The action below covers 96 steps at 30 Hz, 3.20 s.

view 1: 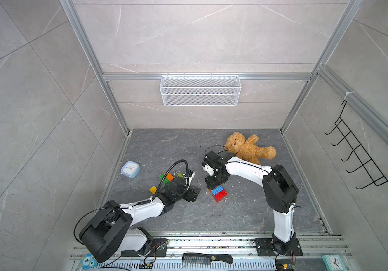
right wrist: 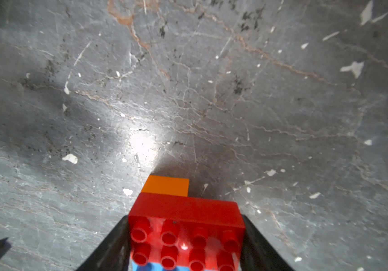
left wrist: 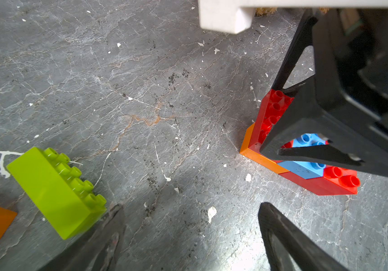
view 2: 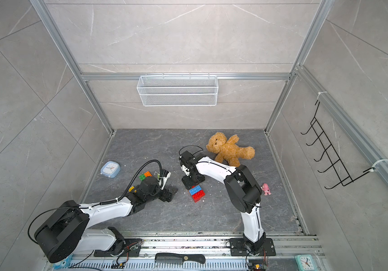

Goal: Assemble a rectangle with lego
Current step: Assemble the lego brick with the lego brick, then adjust the lego brick at the center of the board.

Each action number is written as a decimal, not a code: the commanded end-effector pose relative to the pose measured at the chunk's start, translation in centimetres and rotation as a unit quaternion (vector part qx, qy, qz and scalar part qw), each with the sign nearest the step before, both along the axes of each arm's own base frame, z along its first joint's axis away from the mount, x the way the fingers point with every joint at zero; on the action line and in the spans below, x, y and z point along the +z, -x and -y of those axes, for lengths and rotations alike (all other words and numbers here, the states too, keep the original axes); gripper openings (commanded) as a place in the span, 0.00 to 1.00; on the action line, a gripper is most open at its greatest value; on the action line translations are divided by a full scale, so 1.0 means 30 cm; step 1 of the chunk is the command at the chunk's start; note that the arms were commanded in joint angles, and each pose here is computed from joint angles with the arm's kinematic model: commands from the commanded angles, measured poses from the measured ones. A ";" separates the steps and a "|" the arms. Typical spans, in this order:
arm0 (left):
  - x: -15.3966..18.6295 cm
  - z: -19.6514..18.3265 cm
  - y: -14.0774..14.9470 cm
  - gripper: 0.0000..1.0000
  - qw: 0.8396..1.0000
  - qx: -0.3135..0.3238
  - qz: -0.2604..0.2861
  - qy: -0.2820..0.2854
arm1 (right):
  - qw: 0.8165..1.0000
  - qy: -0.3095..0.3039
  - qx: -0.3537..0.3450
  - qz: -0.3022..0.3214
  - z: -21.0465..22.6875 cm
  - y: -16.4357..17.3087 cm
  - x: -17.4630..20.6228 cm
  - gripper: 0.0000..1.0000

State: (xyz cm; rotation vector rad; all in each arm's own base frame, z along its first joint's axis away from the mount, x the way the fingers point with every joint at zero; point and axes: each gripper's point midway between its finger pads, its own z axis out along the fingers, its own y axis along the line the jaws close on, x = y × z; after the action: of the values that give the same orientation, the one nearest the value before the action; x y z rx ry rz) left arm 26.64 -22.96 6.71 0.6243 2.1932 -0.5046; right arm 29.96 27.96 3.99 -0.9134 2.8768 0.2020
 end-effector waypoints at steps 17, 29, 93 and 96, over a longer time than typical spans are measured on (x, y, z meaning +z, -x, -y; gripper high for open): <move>0.067 0.024 -0.033 0.91 1.000 -0.011 0.023 0.006 | 0.971 0.206 0.015 -0.120 0.269 0.191 -0.333 0.00; 0.086 0.018 -0.032 0.91 1.000 -0.009 0.028 0.006 | 0.949 0.288 0.020 -0.129 0.334 0.216 -0.396 0.00; 0.167 0.032 -0.107 0.88 1.000 0.002 0.015 0.014 | 0.983 0.049 -0.170 0.049 0.127 -0.007 0.247 0.81; 0.181 0.062 -0.138 0.85 1.000 0.003 -0.026 0.016 | 0.958 -0.015 -0.285 0.012 0.185 0.080 0.245 0.80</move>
State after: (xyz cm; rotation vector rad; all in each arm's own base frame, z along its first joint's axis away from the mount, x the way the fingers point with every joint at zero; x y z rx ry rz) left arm 30.11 -23.89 11.06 0.5856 2.1958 -0.5126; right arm 29.17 23.84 9.90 -0.3989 2.9347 0.0273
